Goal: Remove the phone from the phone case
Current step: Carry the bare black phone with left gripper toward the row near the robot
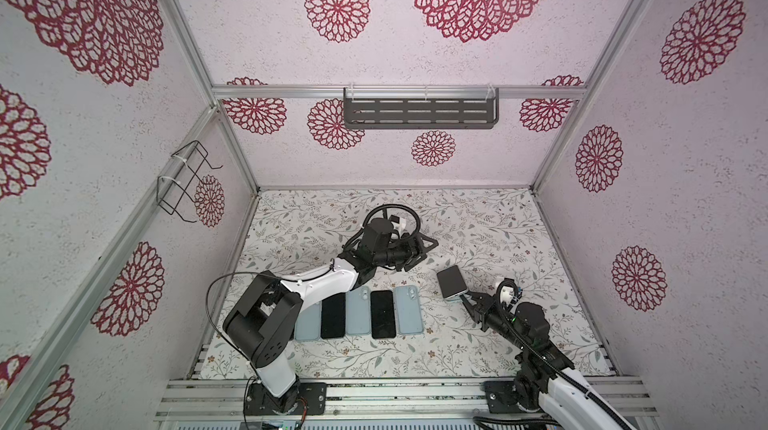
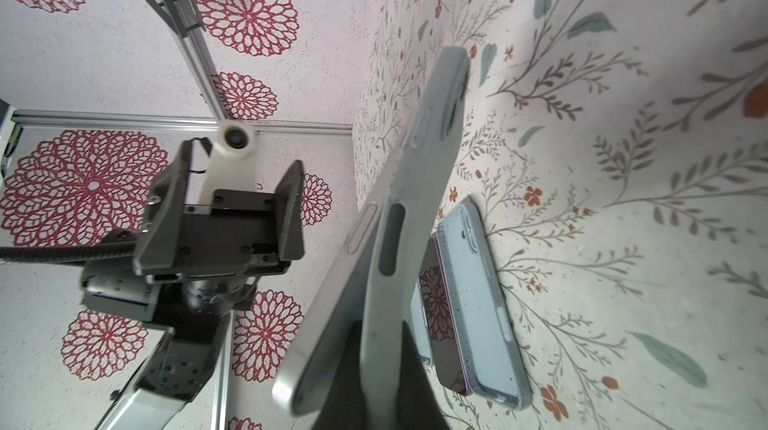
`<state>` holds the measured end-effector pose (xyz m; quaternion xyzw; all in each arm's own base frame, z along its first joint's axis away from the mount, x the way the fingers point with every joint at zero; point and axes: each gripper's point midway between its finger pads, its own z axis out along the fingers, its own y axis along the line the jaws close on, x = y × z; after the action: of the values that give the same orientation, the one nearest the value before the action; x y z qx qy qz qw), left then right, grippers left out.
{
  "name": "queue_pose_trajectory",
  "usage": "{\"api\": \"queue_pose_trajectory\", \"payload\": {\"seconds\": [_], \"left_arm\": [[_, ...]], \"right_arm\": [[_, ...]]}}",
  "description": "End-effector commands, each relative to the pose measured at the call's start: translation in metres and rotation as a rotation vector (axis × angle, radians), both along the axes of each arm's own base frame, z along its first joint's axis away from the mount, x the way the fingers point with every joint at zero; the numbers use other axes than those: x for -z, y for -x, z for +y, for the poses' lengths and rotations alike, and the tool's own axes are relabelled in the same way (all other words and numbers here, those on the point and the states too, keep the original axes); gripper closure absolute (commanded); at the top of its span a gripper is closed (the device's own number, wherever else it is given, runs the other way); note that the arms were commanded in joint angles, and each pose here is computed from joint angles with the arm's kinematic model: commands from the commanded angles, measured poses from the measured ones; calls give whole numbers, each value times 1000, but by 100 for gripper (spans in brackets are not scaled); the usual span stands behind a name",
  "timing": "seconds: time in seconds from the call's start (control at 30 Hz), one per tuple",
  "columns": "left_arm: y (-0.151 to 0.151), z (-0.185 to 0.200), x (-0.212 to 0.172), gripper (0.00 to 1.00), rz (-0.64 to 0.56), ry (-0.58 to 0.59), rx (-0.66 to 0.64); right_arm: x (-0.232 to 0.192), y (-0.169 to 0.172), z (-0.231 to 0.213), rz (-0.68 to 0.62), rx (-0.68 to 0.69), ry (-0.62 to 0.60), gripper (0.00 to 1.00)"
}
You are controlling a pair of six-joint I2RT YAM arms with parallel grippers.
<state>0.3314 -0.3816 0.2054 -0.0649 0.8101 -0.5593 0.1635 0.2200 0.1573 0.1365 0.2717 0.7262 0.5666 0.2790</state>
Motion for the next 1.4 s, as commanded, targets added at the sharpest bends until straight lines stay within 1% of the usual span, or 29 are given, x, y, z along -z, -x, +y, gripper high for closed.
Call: {"api": "queue_pose_trajectory", "payload": {"seconds": [0.0,0.1,0.23,0.37,0.57,0.73,0.9,1.07,1.23,1.37], "left_arm": [[20,-2,-22,28,-159,-134,80],[35,-7,-23,28,-223,-227,142],[59,-18,-18,28,-306,-360,266],[78,-25,-7,28,-379,-516,358],[106,-42,10,30,-481,-666,487],[119,-47,30,33,-542,-776,547],[122,-51,43,36,-571,-849,561],[113,-52,51,42,-616,-945,523],[104,-52,55,43,-644,-987,483],[100,-56,58,48,-673,-1016,464]], "right_arm": [[-33,-6,0,-115,15,-37,100],[-29,-7,0,-103,15,-31,100],[-24,-7,0,-94,18,-35,100],[-21,-6,-1,-87,19,-37,100],[-18,-5,-2,-77,23,-41,100],[-17,-3,-2,-73,20,-41,100],[-16,-3,-3,-70,24,-43,100],[-16,-2,-3,-70,24,-49,100],[-15,-1,-3,-69,24,-56,100],[-16,-1,-4,-72,28,-66,100]]}}
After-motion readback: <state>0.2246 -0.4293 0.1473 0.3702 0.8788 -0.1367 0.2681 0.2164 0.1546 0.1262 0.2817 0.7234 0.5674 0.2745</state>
